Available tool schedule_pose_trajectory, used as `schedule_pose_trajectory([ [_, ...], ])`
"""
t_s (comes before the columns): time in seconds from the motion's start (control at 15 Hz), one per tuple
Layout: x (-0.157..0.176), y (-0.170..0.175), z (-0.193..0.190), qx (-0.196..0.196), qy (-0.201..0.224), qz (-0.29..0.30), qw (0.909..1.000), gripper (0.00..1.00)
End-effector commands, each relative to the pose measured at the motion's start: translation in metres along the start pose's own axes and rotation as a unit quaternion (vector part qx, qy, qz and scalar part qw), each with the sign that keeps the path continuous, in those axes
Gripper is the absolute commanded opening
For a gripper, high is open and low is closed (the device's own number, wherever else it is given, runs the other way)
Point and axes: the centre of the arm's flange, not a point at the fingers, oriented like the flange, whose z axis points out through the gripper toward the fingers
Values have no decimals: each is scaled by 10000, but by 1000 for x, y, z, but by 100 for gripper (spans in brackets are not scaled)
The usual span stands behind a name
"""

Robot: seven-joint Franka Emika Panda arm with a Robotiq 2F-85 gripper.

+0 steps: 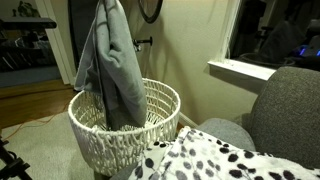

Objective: Put the grey blanket in the laundry hamper

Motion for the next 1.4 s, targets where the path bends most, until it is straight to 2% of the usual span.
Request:
schedule_pose_trajectory([
  [0.0, 4, -7, 5, -37, 106, -43, 9999, 1],
  [0.47, 12, -11, 38, -82, 26, -47, 10000, 1],
  [1.33, 19, -4, 70, -251, 42, 44, 9997, 1],
])
